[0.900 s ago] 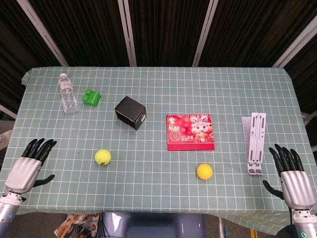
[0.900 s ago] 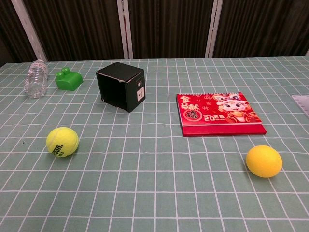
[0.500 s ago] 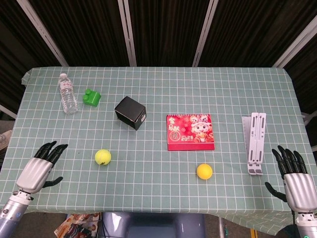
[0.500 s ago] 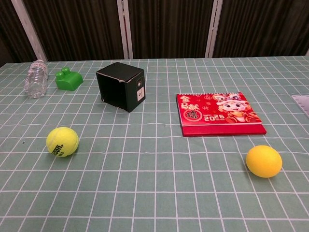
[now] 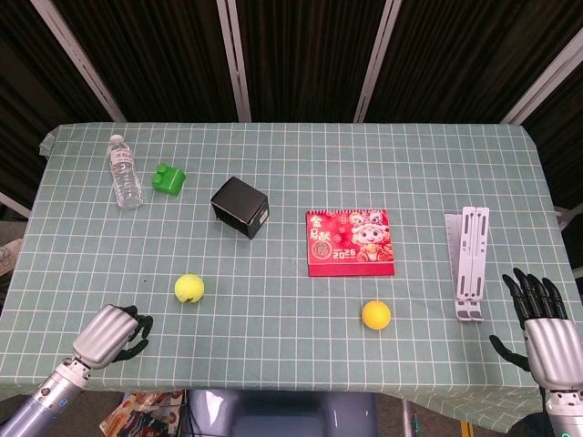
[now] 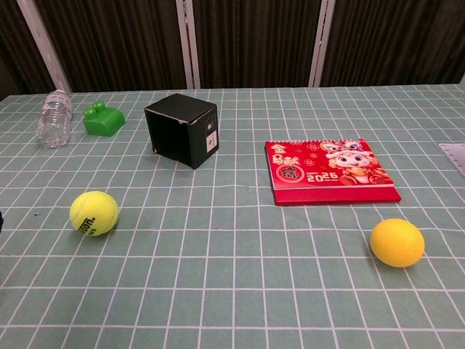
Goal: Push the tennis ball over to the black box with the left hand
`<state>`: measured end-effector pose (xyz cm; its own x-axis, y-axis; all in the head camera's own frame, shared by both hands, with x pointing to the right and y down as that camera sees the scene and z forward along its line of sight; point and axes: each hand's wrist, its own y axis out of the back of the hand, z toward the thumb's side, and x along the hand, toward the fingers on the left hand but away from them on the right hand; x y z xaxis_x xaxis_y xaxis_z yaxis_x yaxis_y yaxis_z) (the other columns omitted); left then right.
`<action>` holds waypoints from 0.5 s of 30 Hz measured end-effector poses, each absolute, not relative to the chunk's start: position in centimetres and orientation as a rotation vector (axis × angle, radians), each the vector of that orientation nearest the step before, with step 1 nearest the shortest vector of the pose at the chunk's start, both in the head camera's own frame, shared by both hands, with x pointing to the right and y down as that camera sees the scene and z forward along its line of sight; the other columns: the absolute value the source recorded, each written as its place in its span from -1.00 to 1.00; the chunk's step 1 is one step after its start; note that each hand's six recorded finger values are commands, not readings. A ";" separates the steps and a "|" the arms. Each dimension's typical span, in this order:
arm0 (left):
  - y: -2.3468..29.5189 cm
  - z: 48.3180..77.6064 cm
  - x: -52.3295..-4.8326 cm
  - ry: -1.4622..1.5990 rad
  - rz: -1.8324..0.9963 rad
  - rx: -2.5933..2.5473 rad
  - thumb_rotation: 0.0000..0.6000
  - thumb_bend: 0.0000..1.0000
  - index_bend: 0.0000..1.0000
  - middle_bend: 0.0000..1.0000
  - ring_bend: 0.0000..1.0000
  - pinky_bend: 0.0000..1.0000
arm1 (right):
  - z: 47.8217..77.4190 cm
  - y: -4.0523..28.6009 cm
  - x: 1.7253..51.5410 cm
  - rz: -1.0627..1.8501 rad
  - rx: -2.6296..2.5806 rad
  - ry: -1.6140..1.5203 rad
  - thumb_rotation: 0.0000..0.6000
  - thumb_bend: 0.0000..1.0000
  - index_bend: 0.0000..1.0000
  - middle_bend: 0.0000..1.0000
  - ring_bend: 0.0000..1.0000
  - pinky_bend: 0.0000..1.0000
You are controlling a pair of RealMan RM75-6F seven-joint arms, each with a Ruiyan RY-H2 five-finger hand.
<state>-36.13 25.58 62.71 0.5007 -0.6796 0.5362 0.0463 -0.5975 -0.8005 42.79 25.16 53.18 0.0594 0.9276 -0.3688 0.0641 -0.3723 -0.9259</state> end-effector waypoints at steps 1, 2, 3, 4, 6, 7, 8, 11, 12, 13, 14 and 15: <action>25.6 62.9 -36.1 0.514 -1.156 -1.946 1.00 -0.44 0.26 0.49 0.13 0.57 | 53.2 25.2 42.8 1.411 -1.563 -1.025 1.00 -0.52 -1.00 -1.00 -1.00 -1.00; 25.7 63.2 -36.0 0.503 -1.163 -1.947 1.00 -0.44 0.27 0.50 0.13 0.57 | 53.1 25.2 42.8 1.410 -1.563 -1.026 1.00 -0.52 -1.00 -1.00 -1.00 -1.00; 25.7 63.4 -36.0 0.493 -1.171 -1.948 1.00 -0.44 0.27 0.50 0.13 0.57 | 53.1 25.2 42.8 1.408 -1.562 -1.027 1.00 -0.52 -1.00 -1.00 -1.00 -1.00; 25.7 63.7 -36.0 0.483 -1.180 -1.952 1.00 -0.44 0.27 0.49 0.13 0.57 | 53.0 25.2 42.8 1.406 -1.563 -1.029 1.00 -0.52 -1.00 -1.00 -1.00 -1.00; 25.7 64.5 -35.9 0.457 -1.204 -1.963 1.00 -0.44 0.27 0.49 0.13 0.57 | 52.9 25.3 42.8 1.403 -1.563 -1.031 1.00 -0.52 -1.00 -1.00 -1.00 -1.00; 25.6 64.8 -35.9 0.444 -1.216 -1.967 1.00 -0.44 0.27 0.49 0.13 0.57 | 52.8 25.3 42.8 1.402 -1.562 -1.033 1.00 -0.52 -1.00 -1.00 -1.00 -1.00; 25.5 65.4 -35.9 0.429 -1.232 -1.972 1.00 -0.44 0.26 0.49 0.13 0.57 | 52.8 25.3 42.8 1.402 -1.561 -1.034 1.00 -0.52 -1.00 -1.00 -1.00 -1.00; 25.1 66.7 -35.7 0.387 -1.267 -1.982 1.00 -0.44 0.26 0.48 0.12 0.55 | 52.8 25.2 42.9 1.403 -1.560 -1.036 1.00 -0.52 -1.00 -1.00 -1.00 -1.00; 25.0 67.1 -35.6 0.372 -1.274 -1.985 1.00 -0.44 0.26 0.48 0.12 0.55 | 52.8 25.2 42.9 1.403 -1.559 -1.036 1.00 -0.52 -1.00 -1.00 -1.00 -1.00; 24.8 67.4 -35.5 0.356 -1.280 -1.988 1.00 -0.44 0.26 0.48 0.12 0.55 | 52.8 25.2 43.0 1.403 -1.559 -1.037 1.00 -0.52 -1.00 -1.00 -1.00 -1.00; 24.6 67.9 -35.2 0.335 -1.285 -1.989 1.00 -0.44 0.25 0.48 0.12 0.55 | 52.8 25.2 43.0 1.402 -1.559 -1.038 1.00 -0.52 -1.00 -1.00 -1.00 -1.00; 24.4 68.3 -35.0 0.320 -1.286 -1.987 1.00 -0.44 0.25 0.48 0.12 0.55 | 52.7 25.2 43.0 1.401 -1.559 -1.039 1.00 -0.52 -1.00 -1.00 -1.00 -1.00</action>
